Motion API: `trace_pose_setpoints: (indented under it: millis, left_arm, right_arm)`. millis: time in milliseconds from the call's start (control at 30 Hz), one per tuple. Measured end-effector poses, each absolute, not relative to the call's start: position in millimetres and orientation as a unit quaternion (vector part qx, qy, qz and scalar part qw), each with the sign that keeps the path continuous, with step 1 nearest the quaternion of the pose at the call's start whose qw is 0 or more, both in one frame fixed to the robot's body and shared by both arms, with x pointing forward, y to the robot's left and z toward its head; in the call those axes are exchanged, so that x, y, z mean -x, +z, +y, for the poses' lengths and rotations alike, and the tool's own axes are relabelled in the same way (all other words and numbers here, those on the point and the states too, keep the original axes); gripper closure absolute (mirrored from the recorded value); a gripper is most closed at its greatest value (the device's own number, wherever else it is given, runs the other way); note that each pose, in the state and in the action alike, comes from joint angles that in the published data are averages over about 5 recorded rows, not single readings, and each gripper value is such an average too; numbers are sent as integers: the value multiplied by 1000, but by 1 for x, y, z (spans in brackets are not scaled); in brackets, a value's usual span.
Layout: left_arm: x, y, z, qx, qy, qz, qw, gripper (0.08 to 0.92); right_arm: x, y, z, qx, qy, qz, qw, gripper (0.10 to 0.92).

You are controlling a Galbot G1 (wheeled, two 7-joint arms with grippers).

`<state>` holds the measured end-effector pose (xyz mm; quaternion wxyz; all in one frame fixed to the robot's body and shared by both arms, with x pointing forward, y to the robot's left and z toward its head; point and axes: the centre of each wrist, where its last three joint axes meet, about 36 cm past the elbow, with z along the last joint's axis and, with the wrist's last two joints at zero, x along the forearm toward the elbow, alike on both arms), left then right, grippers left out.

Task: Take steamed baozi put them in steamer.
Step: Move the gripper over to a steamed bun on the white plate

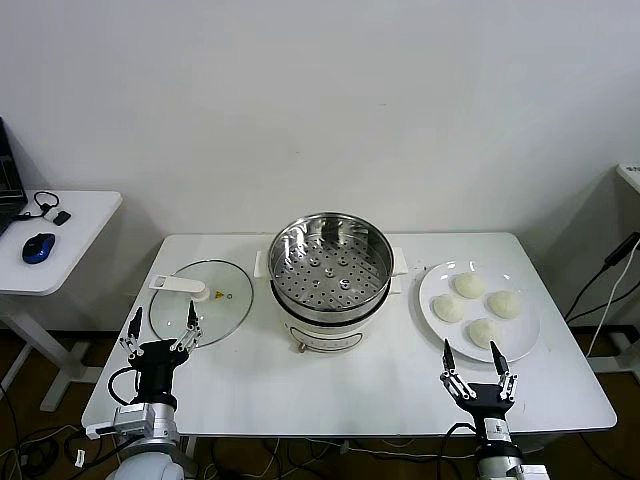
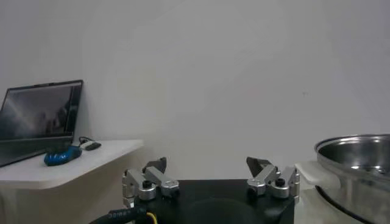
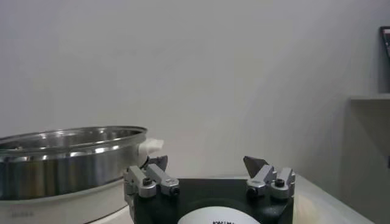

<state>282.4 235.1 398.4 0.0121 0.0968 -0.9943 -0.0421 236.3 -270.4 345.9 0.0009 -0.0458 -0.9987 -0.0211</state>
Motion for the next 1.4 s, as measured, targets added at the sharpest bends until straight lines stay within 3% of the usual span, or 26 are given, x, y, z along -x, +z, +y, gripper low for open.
trace_pose_setpoints:
  millis: [433,867,1400]
  left_arm:
    - [-283,398,235,-96,-39,-995,11,177]
    - [-283,396,240,-101,-37,-994,12,177]
    - [-281,387,238,-97,-36,-995,15,177]
  right_arm:
    - [-279,367,-314,63,-10,-998,30,200]
    - [-362,408,-366,42,61,-995,63,200]
    - [-433,477,-434,-72,290,-940,164,200]
